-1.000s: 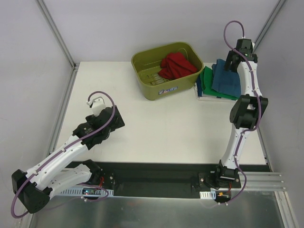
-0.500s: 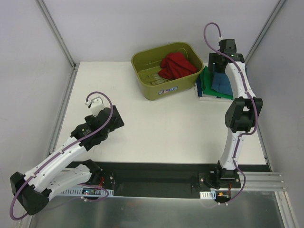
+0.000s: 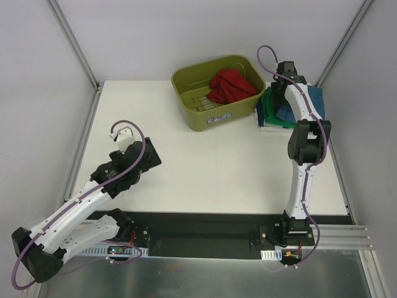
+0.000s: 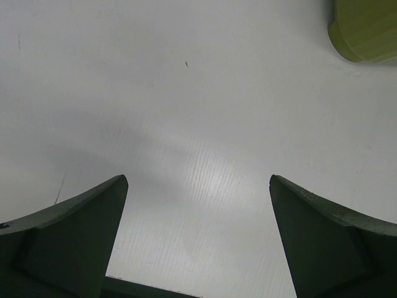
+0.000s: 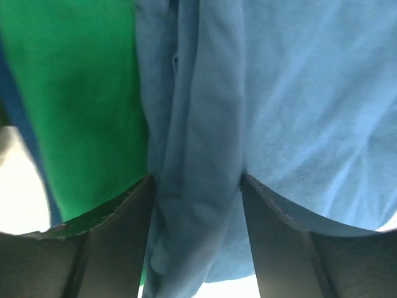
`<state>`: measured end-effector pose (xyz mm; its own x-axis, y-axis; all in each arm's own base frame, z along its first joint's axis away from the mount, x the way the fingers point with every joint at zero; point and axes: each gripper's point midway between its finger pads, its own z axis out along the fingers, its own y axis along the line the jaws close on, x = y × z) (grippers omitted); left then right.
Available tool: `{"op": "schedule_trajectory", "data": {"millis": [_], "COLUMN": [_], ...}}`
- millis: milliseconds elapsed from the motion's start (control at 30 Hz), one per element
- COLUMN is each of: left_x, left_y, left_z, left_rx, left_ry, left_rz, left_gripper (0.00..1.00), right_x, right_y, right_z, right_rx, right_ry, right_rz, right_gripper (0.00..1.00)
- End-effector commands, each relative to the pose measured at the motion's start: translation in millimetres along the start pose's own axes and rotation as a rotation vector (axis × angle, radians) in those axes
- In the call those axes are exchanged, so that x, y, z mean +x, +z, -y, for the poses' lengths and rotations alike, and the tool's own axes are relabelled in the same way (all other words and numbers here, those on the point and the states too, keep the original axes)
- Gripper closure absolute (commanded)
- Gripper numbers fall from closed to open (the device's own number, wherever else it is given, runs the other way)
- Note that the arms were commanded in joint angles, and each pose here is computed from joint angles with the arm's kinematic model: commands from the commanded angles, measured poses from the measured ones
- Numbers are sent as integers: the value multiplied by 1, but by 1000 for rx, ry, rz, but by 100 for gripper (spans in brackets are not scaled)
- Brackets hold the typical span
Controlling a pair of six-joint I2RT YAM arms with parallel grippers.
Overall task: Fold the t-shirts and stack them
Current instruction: Put the neatly folded tshirt into the corner of the board with the right arm
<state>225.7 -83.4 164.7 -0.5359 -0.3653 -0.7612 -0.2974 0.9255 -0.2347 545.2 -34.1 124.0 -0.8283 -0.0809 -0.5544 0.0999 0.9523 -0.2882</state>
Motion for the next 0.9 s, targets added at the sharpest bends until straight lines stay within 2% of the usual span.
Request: {"op": "schedule_trajectory", "data": {"millis": [0,33,100,133,300,333,467,567,700,867], "left_x": [-1,-1,-2,-1,-1,0,2,2,4,4], "left_y": [3,3,3,3,3,3,5,5,7,8], "left_z": [-6,-6,-5,-5,-5,-5,-6,-6,-7,-6], "left_rx": [-28,-30,-26,-28,-23,-25,-31,-35,-44,-43], "left_ry": [7,7,4,4,6,8,7,14,19,18], "left_rz": [6,4,6,5,1,0,-4,-8,-12,-15], "left_gripper": [1,1,1,1,1,1,1,1,1,1], "right_x": [-3,-3,-5,-8,-37,-41,-61,-70,-74,-67], "right_y": [-1,0,-2,-5,-38,-44,-83,-104,-114,-102], "right_z": [16,18,22,22,36,40,64,67,62,36], "right_rx": [82,92,111,110,111,121,178,155,118,38], "right_ry": [-30,-23,-6,3,52,57,85,89,85,63], "right_rz": [-7,-8,1,12,118,133,220,264,281,242], "right_gripper": [41,51,63,74,87,96,99,99,99,99]}}
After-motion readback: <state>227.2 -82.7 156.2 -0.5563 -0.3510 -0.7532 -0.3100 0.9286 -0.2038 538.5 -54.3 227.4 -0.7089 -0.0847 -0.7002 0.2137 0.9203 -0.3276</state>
